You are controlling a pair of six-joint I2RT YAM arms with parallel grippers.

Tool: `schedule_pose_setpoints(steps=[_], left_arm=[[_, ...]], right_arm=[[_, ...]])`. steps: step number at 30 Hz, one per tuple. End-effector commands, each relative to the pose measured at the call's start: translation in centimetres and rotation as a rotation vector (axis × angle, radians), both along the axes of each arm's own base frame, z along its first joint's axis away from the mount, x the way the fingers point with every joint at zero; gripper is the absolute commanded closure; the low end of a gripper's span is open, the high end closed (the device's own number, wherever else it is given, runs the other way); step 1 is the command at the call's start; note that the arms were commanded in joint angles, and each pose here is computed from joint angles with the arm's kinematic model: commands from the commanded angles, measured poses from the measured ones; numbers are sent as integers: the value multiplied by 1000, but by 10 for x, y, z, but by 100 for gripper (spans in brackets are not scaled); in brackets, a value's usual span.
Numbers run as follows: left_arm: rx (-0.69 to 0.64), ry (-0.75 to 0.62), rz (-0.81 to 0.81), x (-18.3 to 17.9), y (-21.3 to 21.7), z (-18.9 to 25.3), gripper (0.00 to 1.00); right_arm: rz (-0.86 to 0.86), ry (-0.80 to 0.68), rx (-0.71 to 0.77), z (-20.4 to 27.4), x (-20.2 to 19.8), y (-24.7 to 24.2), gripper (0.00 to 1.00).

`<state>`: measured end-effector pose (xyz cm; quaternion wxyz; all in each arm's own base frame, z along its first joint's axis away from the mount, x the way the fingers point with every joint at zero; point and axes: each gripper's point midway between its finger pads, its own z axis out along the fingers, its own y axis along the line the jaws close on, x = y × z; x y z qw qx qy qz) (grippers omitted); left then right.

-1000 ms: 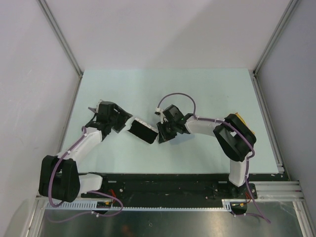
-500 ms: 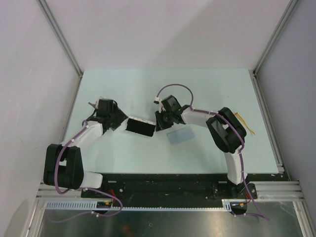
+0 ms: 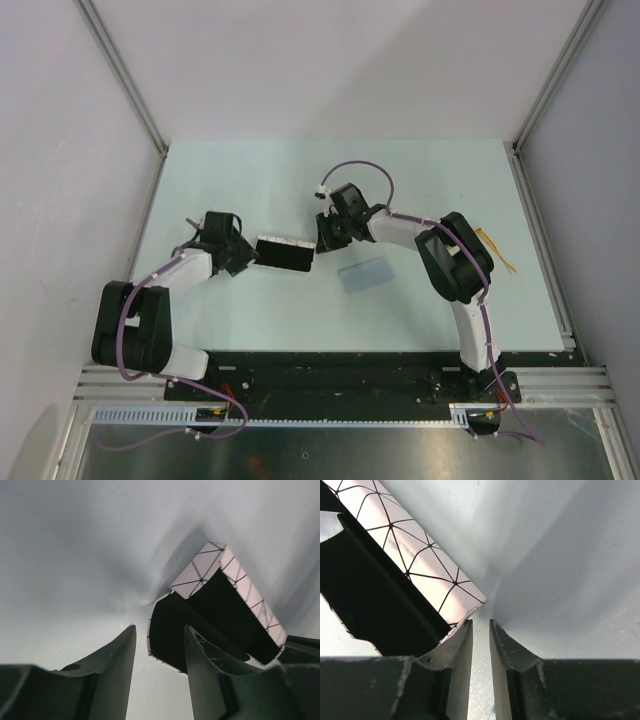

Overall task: Organize the sunglasses
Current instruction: Adjust the sunglasses case at the center of the board.

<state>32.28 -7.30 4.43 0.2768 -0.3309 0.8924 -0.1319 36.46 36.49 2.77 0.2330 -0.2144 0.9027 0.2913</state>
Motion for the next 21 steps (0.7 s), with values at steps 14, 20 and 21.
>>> schedule_pose_setpoints(steps=[14,20,21], left_arm=[[-47,58,-75,-41,-23,-18,77],[-110,32,-44,-48,-32,-3,69],[-111,27,-46,-46,-33,-1,65]], right_arm=[[-46,-40,-28,25,10,-10,75],[-92,-51,-42,34,16,-20,75],[-104,-52,-43,37,17,-22,75]])
